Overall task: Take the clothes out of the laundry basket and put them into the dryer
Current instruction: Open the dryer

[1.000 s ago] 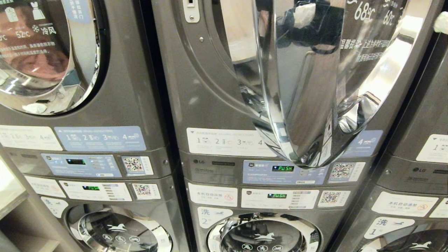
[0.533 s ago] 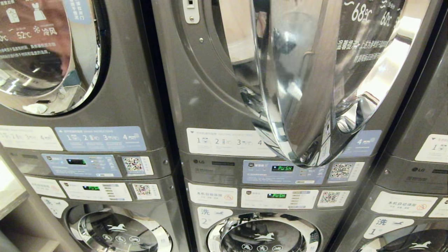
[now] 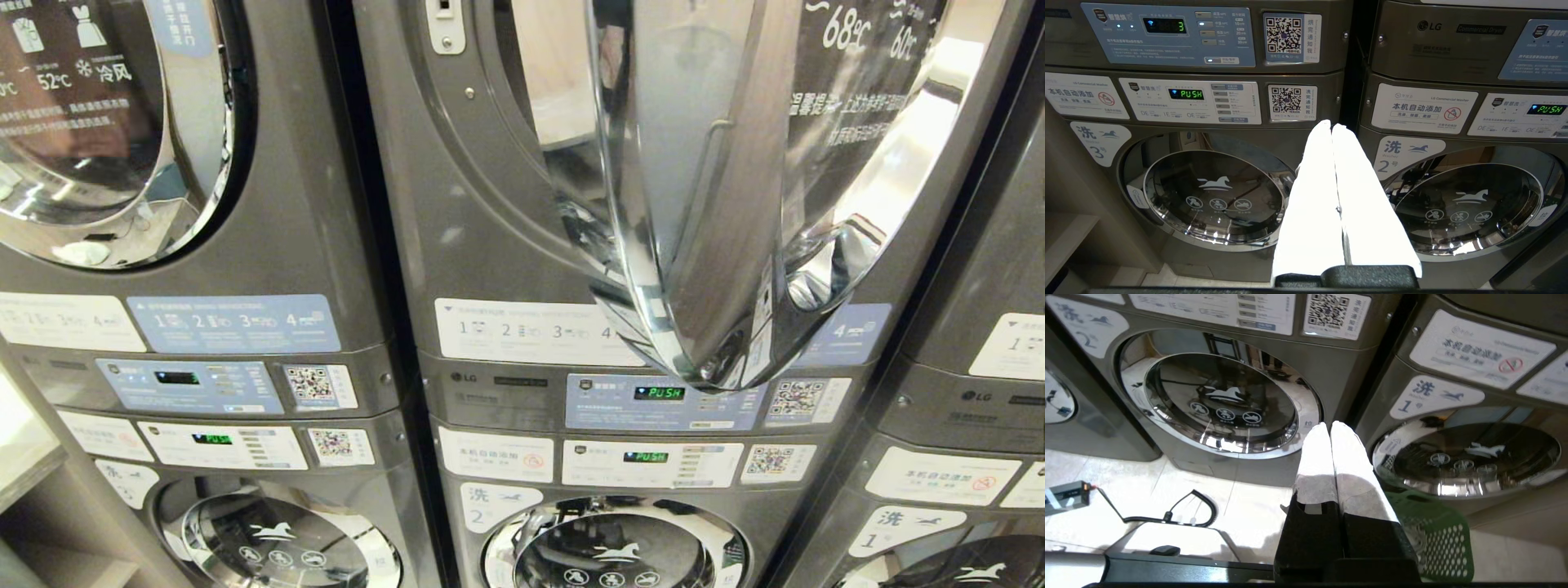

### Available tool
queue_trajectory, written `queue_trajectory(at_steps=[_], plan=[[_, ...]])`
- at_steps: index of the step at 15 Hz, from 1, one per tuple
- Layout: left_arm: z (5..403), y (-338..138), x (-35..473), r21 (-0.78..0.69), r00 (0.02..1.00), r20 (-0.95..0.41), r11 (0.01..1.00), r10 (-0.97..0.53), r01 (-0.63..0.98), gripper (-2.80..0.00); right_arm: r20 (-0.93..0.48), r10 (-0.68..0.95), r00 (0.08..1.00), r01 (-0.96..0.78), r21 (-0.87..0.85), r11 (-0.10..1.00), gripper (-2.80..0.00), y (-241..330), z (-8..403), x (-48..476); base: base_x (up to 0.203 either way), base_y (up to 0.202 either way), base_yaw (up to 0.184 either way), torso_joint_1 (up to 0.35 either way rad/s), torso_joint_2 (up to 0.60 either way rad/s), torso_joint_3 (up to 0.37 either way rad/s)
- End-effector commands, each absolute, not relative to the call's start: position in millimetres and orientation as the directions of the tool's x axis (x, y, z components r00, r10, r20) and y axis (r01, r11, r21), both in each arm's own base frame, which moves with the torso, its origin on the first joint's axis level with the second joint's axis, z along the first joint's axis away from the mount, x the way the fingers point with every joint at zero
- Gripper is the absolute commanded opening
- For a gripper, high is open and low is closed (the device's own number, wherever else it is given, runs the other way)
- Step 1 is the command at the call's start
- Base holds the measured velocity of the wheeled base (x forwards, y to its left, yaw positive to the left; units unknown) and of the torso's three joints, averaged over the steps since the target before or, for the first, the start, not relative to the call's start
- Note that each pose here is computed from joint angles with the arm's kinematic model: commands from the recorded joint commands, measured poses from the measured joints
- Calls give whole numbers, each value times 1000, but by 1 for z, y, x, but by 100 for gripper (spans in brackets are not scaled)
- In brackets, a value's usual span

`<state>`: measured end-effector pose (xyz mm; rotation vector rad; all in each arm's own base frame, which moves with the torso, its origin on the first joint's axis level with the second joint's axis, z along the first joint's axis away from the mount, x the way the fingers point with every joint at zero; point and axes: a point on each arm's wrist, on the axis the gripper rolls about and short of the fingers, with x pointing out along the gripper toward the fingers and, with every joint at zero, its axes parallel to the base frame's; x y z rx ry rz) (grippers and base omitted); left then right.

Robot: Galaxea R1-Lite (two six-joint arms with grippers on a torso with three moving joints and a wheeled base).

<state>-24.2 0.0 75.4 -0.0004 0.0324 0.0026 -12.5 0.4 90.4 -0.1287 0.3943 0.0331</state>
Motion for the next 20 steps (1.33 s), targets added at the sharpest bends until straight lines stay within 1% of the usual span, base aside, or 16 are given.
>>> queue_trajectory(at_steps=[1,3,5,7,12,15,20], plan=[[75,0,-24,-1,999,-32,1000,4,-4,-280,-350,38,936,-89,-132,987,-280,0,82,-16,0,0,0,0,0,0],[75,0,-24,-1,999,-32,1000,3,-3,-280,-249,38,968,-73,-130,989,-280,0,80,-12,0,0,0,0,0,0],[76,0,-24,0,1000,-31,1000,3,-3,-280,-89,32,996,-44,-136,990,-280,0,78,-19,0,0,0,0,0,0],[75,0,-24,0,999,-32,1000,3,-3,-280,-3,29,1000,-29,-127,991,-280,0,75,-24,0,0,0,0,0,0],[75,0,-24,0,999,-32,1000,3,-3,-280,-3,29,1000,-29,-104,994,-280,0,75,-23,0,0,0,0,0,0],[75,0,-24,0,999,-32,1000,3,-3,-280,-5,18,1000,-19,-41,999,-280,0,75,-23,0,0,0,0,0,0],[75,0,-24,0,999,-32,1000,3,-3,-280,-5,18,1000,-19,-40,999,-280,0,75,-23,0,0,0,0,0,0]])
